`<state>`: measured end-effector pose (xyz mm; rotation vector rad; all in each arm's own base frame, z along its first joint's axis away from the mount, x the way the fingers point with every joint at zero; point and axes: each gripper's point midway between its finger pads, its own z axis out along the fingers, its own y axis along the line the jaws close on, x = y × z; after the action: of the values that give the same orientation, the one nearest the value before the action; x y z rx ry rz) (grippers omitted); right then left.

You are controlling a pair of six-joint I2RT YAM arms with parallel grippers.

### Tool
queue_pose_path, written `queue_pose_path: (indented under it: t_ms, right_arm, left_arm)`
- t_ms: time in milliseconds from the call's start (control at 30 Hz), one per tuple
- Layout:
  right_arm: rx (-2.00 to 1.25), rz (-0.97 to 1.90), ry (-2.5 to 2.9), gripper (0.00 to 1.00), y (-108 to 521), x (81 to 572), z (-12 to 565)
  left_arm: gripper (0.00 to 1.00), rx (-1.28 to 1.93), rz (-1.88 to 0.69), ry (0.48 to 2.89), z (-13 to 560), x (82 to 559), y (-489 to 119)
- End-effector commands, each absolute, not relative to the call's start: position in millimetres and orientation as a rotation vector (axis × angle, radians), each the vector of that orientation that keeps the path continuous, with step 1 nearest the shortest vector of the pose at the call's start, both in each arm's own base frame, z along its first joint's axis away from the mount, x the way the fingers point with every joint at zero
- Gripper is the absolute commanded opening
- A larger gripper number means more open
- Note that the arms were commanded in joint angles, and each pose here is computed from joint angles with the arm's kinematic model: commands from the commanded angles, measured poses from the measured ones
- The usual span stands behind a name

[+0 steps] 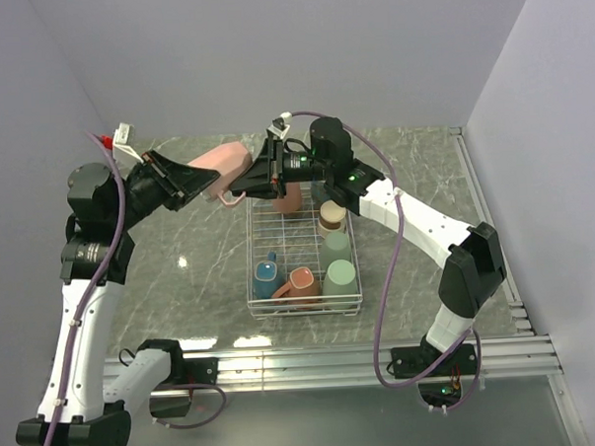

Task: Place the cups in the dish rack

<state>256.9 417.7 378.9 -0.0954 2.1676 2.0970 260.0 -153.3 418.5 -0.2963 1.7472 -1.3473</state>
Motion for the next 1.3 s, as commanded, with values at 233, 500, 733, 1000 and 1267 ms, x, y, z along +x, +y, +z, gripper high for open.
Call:
queue_pose_path:
  t_ms: [233,500,733,1000,1267]
  right_arm:
    - [-0.170,1.988,1.945,0.00,377,274,422]
    - [-0.127,1.877,1.961,0.00,354,297,414]
    - [-0.238,1.270,2.104,0.00,320,315,363]
    - [-0.363,0.763,2.231,0.00,289,288,276]
    - [-0.408,0.476,2.242,0.00,283,299,209]
  left_arm:
    - [0.26,-0.216,-1.154,1.901,393,250,-144]
    - [0.43,-0.240,-1.064,1.978,375,254,-136]
    - [0.51,-0.301,-0.938,2.019,362,262,-121]
    - [0.50,-0.338,-0.857,2.041,354,269,-111]
    - [0.49,-0.387,-0.831,2.060,342,264,-106]
